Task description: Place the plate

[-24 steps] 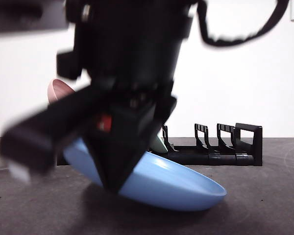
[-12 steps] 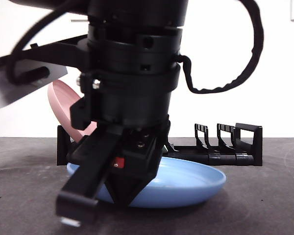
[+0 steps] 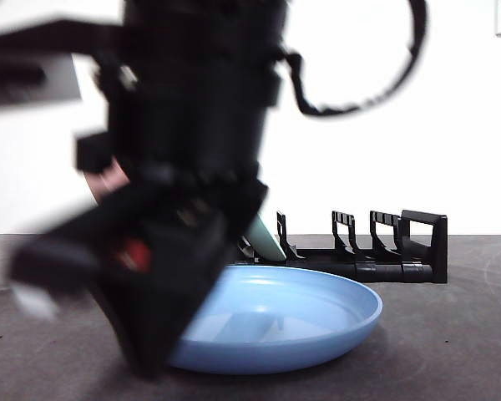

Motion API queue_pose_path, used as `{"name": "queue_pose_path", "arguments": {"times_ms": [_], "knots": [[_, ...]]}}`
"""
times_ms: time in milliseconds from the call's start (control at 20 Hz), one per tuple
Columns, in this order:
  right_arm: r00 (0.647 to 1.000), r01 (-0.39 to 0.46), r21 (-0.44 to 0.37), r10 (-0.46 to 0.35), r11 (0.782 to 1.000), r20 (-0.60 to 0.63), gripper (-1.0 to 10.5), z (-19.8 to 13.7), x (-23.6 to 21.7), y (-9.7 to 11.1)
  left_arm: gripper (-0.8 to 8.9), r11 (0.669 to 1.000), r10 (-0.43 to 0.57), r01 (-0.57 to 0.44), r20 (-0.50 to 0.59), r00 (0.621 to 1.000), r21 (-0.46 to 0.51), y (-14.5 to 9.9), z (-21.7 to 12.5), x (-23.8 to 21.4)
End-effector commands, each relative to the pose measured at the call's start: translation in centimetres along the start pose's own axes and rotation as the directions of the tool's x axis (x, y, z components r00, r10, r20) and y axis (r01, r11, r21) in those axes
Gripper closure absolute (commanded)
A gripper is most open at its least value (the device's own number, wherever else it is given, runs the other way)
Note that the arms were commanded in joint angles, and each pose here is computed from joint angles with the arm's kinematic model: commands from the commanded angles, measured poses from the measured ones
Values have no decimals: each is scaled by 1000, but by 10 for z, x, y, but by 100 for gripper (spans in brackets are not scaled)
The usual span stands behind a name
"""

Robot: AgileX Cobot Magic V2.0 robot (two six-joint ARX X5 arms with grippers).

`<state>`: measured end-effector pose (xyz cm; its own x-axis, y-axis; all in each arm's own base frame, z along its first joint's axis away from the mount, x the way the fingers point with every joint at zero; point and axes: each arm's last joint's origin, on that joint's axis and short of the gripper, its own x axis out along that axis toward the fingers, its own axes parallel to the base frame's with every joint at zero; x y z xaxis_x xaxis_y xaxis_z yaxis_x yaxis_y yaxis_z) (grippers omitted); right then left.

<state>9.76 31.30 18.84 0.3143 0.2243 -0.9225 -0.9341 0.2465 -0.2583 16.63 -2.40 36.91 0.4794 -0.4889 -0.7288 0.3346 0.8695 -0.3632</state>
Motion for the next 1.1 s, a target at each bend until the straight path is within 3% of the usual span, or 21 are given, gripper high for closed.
{"name": "queue_pose_path", "arguments": {"times_ms": [50,150,300,400,550,650,800,1000,1100], "knots": [[995,-45,38,41,998,95,730,14,-25,-1,434,1000,-6,6,18,1000,30,-2,5,-3],[981,-66,55,55,996,188,730,18,-51,-8,434,1000,-6,6,18,1000,30,-2,5,-3],[959,7,176,-57,984,278,731,7,-83,-46,435,999,-6,5,32,999,32,-2,6,-3],[944,40,302,-135,952,302,731,-10,-102,-83,438,1000,-8,6,71,997,19,-3,11,-4],[930,81,409,-216,909,296,731,-32,-119,-114,438,1000,-13,11,96,995,21,-4,14,-4],[922,111,483,-272,868,276,731,-49,-130,-134,438,1000,-17,17,117,993,6,-5,16,-4],[913,81,643,-315,761,258,731,-91,-149,-172,438,999,-25,29,214,976,-17,-6,26,-5],[882,61,765,-394,641,259,731,-138,-168,-208,437,999,-48,53,294,955,-8,-9,36,-5],[876,62,797,-415,601,245,731,-158,-171,-221,431,997,-74,74,347,935,15,-11,47,0]]}}
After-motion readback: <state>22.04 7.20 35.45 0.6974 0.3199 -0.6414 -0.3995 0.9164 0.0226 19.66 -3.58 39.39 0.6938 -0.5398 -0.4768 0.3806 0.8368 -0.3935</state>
